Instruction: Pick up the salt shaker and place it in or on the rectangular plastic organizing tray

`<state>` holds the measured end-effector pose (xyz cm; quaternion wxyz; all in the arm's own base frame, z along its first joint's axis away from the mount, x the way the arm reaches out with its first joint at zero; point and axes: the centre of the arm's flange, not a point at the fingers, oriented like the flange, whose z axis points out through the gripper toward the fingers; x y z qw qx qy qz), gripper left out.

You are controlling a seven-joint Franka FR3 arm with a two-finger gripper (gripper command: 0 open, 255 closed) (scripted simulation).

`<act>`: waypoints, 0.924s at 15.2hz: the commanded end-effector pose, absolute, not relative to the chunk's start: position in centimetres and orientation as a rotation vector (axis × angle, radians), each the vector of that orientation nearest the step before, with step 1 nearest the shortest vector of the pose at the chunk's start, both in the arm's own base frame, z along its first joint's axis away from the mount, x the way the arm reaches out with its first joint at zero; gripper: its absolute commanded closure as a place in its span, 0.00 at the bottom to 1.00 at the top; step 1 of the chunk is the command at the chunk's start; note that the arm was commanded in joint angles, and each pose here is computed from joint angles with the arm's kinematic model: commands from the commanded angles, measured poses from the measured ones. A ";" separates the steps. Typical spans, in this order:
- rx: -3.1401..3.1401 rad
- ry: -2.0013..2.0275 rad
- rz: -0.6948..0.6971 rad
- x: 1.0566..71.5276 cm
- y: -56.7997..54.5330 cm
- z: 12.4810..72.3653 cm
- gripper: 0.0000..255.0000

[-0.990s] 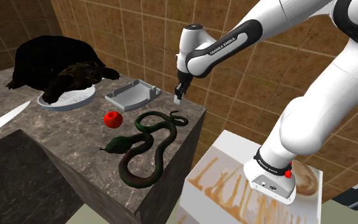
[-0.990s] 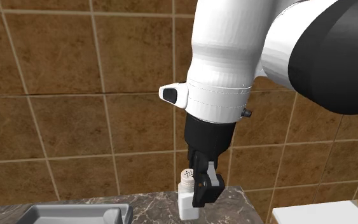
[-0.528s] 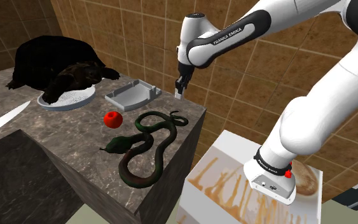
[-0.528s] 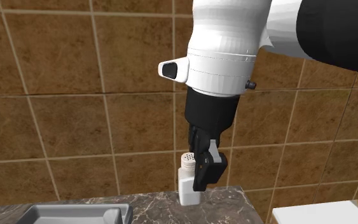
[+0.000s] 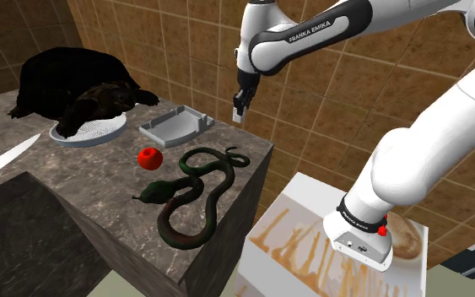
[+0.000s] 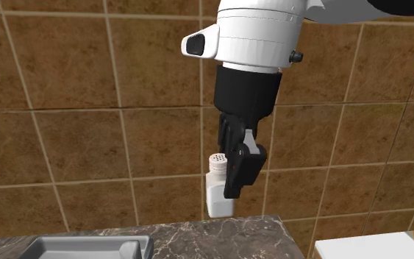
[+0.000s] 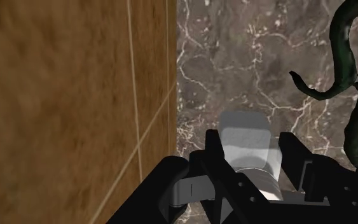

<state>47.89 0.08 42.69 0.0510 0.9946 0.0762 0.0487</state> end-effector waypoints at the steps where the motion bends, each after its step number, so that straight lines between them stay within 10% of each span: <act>1: 3.027 0.232 0.148 48.0 0.0 43.8 1.00; 14: 3.027 0.232 0.148 48.0 0.0 50.7 1.00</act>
